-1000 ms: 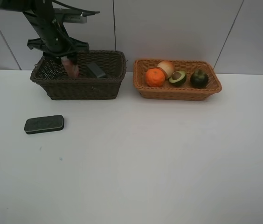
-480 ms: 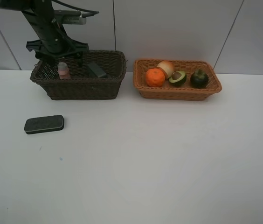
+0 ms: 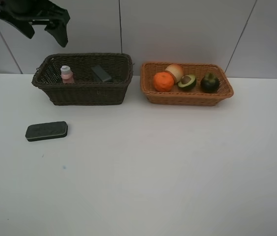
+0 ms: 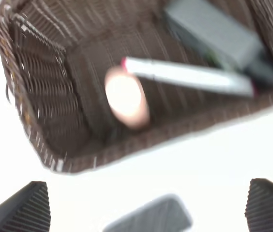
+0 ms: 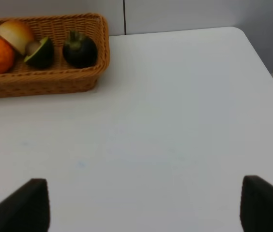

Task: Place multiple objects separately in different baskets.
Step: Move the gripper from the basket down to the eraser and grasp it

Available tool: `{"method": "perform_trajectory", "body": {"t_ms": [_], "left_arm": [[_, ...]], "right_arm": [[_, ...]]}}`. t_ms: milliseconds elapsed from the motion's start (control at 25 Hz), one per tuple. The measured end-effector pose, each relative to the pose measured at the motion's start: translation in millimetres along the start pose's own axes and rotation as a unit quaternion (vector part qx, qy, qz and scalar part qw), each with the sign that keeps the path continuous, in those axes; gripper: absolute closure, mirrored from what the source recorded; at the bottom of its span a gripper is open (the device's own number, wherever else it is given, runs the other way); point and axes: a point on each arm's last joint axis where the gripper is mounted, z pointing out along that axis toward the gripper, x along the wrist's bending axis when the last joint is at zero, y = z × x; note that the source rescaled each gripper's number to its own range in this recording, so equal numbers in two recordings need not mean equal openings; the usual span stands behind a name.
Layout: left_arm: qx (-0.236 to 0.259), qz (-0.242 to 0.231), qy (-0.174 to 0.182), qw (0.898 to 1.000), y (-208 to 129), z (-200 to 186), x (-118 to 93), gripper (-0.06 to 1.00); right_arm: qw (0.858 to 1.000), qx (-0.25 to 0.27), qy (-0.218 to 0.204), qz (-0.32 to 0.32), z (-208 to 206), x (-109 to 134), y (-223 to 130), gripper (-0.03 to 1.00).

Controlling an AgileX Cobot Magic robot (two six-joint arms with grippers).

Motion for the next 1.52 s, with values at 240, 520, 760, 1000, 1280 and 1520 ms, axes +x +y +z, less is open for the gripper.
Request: {"method": "perform_trajectory", "body": {"t_ms": [240, 520, 760, 1000, 1280, 1520], "left_arm": [[0.023, 0.203, -0.011, 0.979, -17, -37, -1, -0.05], [0.113, 0.333, -0.066, 0.934, -59, 8, -11, -0.05], [0.169, 0.393, -0.113, 0.897, -102, 44, -21, -0.05], [0.174, 0.399, -0.116, 0.893, -122, 67, -23, -0.05], [0.182, 0.408, -0.116, 0.887, -127, 98, -24, -0.05], [0.176, 0.427, -0.119, 0.879, -128, 127, -26, -0.05]], "right_arm": [[1.000, 0.000, 0.000, 0.000, 0, 0, 0, -0.02], [1.000, 0.000, 0.000, 0.000, 0, 0, 0, -0.02], [1.000, 0.000, 0.000, 0.000, 0, 0, 0, -0.02], [1.000, 0.000, 0.000, 0.000, 0, 0, 0, -0.02], [1.000, 0.000, 0.000, 0.000, 0, 0, 0, -0.02], [1.000, 0.000, 0.000, 0.000, 0, 0, 0, -0.02]]}}
